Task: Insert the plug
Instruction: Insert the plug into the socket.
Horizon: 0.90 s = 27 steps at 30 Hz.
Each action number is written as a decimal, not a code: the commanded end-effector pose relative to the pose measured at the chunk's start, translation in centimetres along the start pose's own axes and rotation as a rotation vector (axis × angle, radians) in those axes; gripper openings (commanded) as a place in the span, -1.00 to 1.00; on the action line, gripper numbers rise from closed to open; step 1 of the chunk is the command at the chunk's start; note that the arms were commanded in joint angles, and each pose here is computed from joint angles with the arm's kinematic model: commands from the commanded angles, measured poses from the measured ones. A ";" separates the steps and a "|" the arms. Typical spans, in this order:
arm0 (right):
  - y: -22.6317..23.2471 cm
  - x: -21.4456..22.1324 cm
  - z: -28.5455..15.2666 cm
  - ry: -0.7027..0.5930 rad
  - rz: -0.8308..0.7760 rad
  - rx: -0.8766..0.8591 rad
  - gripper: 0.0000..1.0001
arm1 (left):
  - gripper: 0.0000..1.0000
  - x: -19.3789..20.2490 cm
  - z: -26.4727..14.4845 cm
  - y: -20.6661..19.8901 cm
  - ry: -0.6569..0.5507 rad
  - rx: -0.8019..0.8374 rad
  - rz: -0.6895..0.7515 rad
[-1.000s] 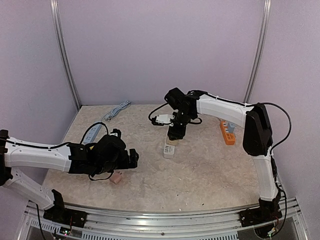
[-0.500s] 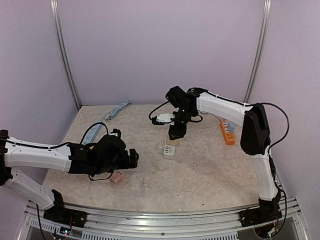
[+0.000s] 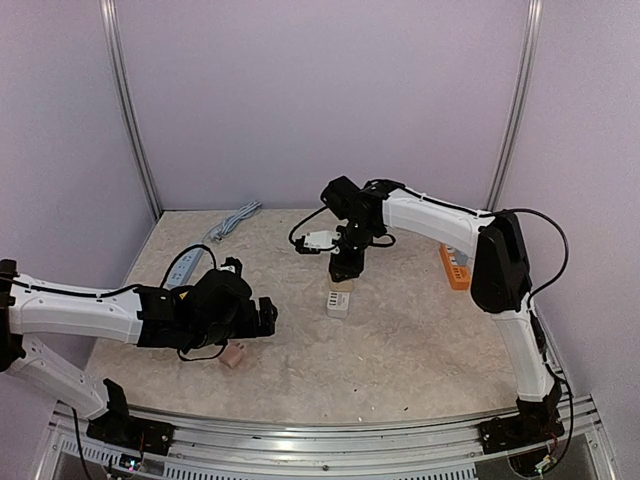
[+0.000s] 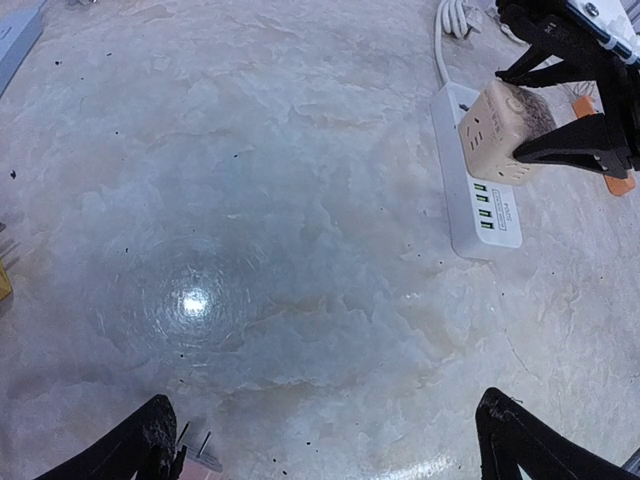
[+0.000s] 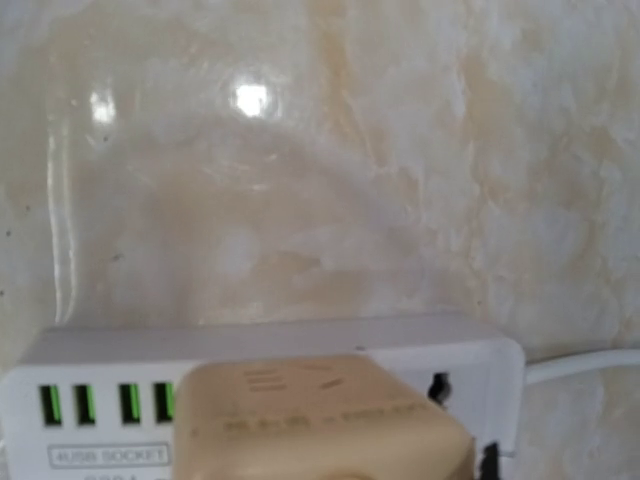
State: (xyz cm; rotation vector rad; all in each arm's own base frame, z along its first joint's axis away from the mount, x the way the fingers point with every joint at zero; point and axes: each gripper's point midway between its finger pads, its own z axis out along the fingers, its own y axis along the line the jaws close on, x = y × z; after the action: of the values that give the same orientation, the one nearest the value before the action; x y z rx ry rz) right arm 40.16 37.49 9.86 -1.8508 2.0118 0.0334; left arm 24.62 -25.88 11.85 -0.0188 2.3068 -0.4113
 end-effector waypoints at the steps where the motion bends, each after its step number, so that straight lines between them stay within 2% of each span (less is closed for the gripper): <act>1: 4.4 5.3 5.8 0.223 0.014 -0.135 -0.29 | 0.98 -0.6 -0.5 -0.2 -0.014 -0.005 -0.001; 8: 6.2 7.4 6.2 0.241 0.067 -0.173 -0.31 | 0.98 -0.8 -0.6 -0.2 -0.018 -0.009 -0.001; 11: 6.9 8.0 6.0 0.202 0.103 -0.204 -0.31 | 0.98 -1.1 -0.7 -0.3 -0.025 -0.006 0.001; 21: 8.5 10.9 7.2 0.206 0.103 -0.259 -0.28 | 0.98 -1.3 -0.9 -0.5 -0.028 0.005 0.003; 27: 7.3 9.7 5.6 0.150 0.087 -0.220 -0.16 | 0.98 -1.0 -0.9 -0.4 -0.021 0.007 -0.010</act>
State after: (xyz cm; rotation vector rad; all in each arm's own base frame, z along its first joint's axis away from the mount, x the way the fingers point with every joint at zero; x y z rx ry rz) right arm 39.89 36.78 9.35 -1.7303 1.9267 0.1421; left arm 24.70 -25.84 12.47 -0.0228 2.2989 -0.4123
